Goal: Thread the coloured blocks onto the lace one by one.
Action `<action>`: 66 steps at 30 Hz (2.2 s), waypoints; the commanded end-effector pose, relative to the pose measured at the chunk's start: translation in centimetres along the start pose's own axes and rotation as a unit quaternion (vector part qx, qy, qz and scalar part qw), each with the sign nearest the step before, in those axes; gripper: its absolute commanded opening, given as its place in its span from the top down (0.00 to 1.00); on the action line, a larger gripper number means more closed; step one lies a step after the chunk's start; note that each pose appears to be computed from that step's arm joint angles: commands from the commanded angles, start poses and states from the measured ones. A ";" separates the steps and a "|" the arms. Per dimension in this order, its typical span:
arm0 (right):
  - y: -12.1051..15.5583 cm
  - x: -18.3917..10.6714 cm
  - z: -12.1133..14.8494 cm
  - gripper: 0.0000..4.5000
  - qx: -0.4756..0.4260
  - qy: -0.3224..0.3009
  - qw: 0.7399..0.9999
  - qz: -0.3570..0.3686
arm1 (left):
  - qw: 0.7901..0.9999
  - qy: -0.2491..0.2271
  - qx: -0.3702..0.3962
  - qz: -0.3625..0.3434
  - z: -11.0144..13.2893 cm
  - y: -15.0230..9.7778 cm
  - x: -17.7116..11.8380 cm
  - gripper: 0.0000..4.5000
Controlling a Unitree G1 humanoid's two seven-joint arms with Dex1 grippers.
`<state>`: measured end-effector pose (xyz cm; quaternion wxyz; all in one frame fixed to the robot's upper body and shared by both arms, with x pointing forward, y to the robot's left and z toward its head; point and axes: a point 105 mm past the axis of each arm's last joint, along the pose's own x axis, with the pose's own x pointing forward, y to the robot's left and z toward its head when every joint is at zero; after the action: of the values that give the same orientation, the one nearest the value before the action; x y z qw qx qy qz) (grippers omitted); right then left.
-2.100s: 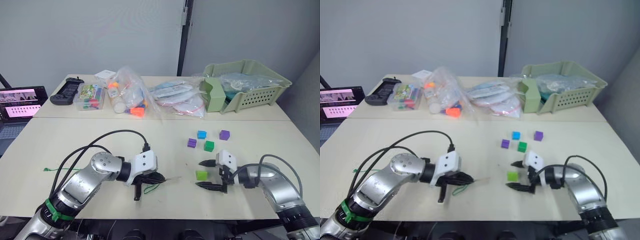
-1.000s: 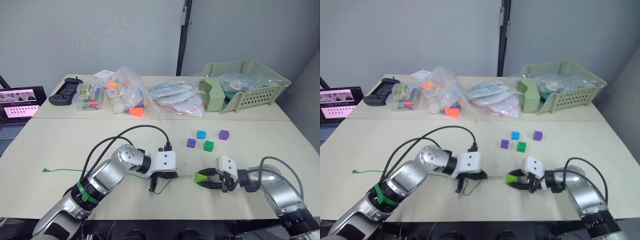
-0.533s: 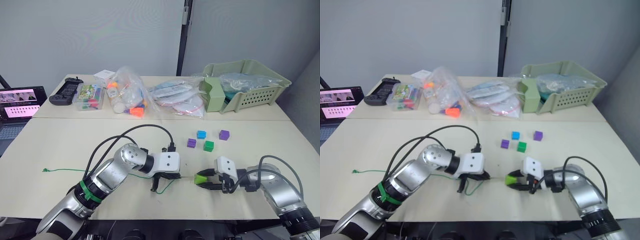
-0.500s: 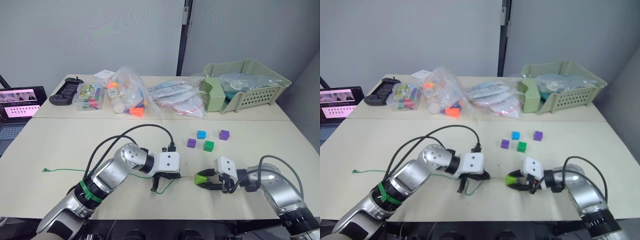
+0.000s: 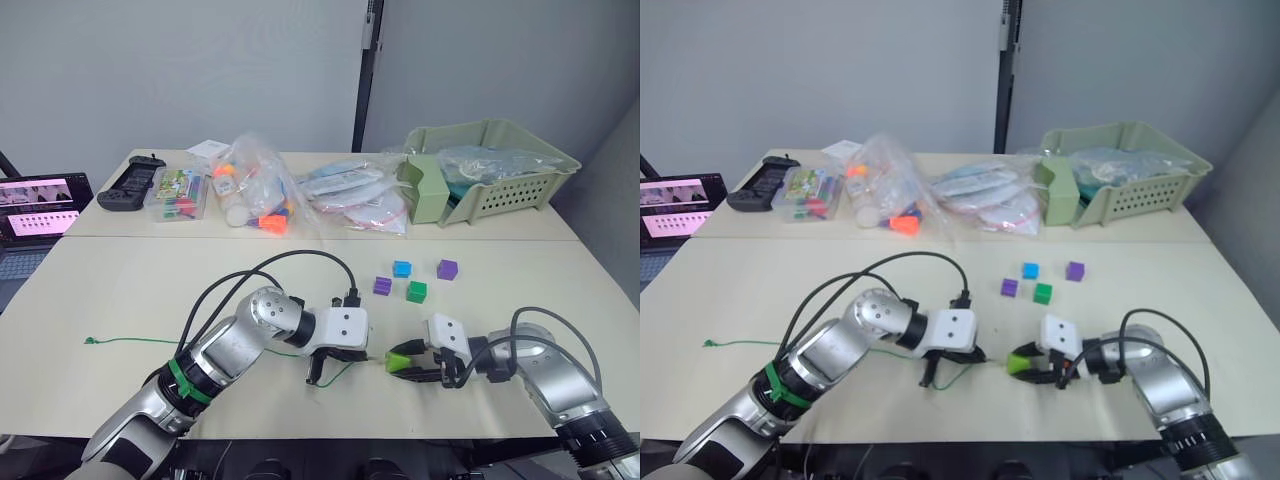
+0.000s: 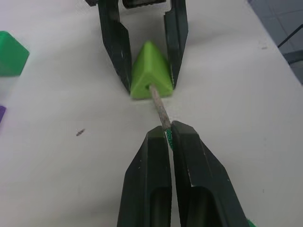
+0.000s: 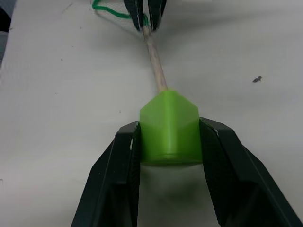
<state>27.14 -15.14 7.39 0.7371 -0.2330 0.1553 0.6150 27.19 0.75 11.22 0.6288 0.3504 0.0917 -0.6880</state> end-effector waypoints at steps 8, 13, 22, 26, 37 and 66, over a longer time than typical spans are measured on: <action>0.6 1.2 0.3 0.71 0.002 -0.001 1.000 0.013 | 0.998 -0.053 0.011 -0.018 3.5 -0.8 1.6 1.00; 0.5 1.6 0.3 0.71 0.002 0.005 1.000 0.012 | 0.993 -0.109 -0.012 -0.046 5.4 -1.9 3.4 1.00; 0.4 2.0 0.7 0.71 0.003 0.006 1.000 0.008 | 0.990 -0.105 -0.068 -0.061 2.5 -2.8 5.7 1.00; 0.4 1.9 0.4 0.72 0.003 0.017 1.000 0.005 | 0.989 -0.120 -0.080 -0.034 2.1 -1.4 4.1 0.84; 1.0 2.6 -0.4 0.72 0.013 0.056 0.998 0.020 | 0.991 -0.100 -0.085 0.004 -0.9 0.0 -0.5 0.42; 1.6 1.7 -0.6 0.19 0.048 0.046 0.996 -0.054 | 0.990 -0.083 -0.104 0.049 -2.9 -1.3 0.1 0.42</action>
<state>26.43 -13.64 7.29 0.7729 -0.2379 0.1810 0.5597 27.30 3.31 7.59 0.7035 0.2185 0.1230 -0.6650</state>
